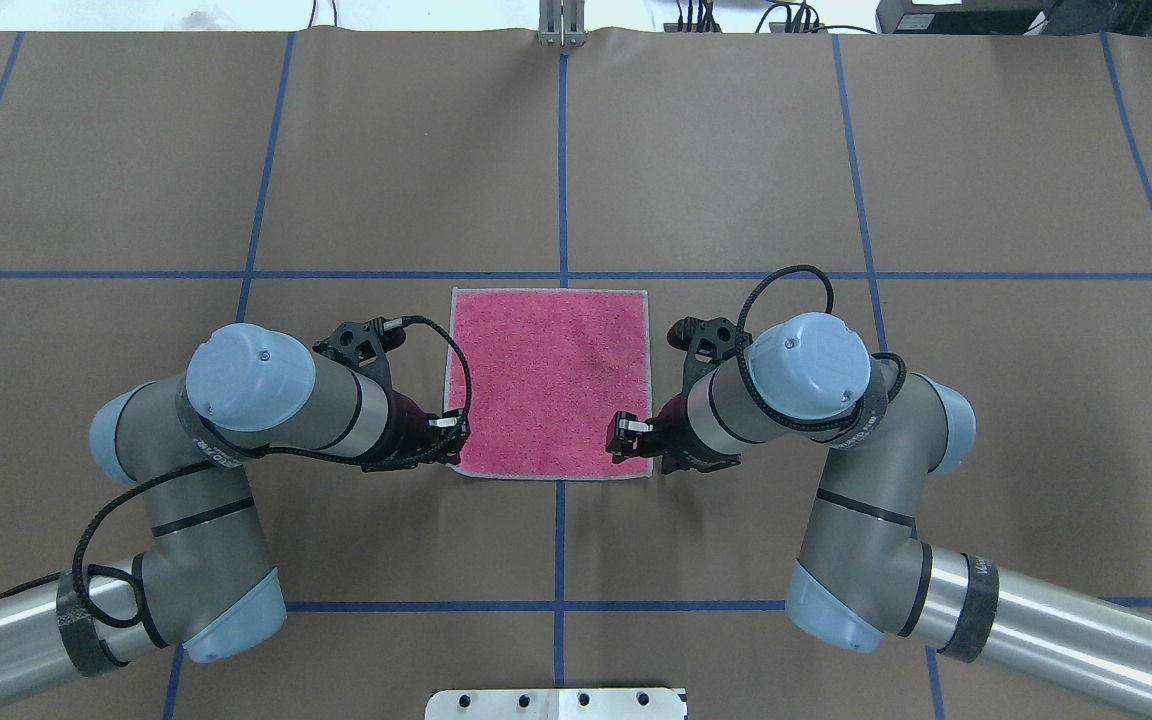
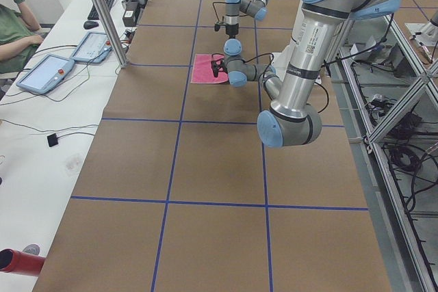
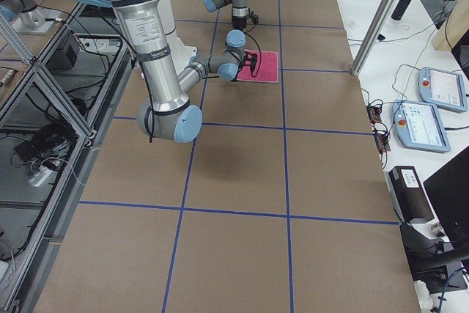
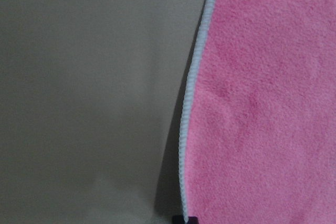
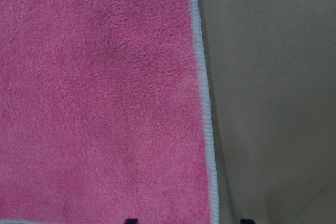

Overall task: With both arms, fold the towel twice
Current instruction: 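Lower the right gripper onto the towel edge nearest it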

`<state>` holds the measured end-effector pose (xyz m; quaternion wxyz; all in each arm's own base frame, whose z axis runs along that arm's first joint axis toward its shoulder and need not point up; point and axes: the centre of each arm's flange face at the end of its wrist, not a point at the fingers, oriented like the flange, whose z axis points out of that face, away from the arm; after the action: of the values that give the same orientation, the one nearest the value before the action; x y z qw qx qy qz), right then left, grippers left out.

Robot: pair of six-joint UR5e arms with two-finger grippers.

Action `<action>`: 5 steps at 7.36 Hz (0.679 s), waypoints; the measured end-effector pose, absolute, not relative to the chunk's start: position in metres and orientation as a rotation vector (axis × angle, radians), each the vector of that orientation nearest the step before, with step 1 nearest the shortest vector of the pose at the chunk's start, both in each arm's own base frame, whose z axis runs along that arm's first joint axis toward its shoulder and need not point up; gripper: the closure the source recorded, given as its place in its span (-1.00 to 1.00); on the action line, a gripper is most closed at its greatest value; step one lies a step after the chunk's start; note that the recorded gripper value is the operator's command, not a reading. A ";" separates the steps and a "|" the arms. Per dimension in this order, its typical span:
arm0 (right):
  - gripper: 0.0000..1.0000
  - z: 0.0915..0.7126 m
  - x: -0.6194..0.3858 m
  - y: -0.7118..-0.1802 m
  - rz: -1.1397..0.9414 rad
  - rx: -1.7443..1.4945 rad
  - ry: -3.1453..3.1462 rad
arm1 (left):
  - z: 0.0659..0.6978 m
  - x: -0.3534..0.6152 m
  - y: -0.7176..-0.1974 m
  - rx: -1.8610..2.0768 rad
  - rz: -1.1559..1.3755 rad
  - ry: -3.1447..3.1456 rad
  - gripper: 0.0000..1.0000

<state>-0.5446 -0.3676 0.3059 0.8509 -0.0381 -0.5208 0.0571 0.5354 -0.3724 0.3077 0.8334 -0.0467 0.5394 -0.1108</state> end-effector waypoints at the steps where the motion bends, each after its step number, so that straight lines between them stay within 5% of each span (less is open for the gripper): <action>1: -0.12 0.308 -0.546 -0.367 0.120 -0.083 -1.092 | 0.308 0.535 -0.372 -0.099 -0.235 1.143 1.00; 2: 0.14 0.310 -0.547 -0.368 0.121 -0.085 -1.089 | 0.308 0.535 -0.372 -0.099 -0.234 1.144 1.00; 3: 0.99 0.310 -0.548 -0.368 0.123 -0.086 -1.088 | 0.307 0.535 -0.372 -0.099 -0.234 1.144 1.00; 5: 1.00 0.310 -0.547 -0.368 0.122 -0.086 -1.090 | 0.307 0.535 -0.372 -0.098 -0.235 1.144 1.00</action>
<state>-0.5472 -0.3676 0.3098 0.8525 -0.0407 -0.5179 0.0582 0.5350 -0.3723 0.3075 0.8332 -0.0465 0.5397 -0.1108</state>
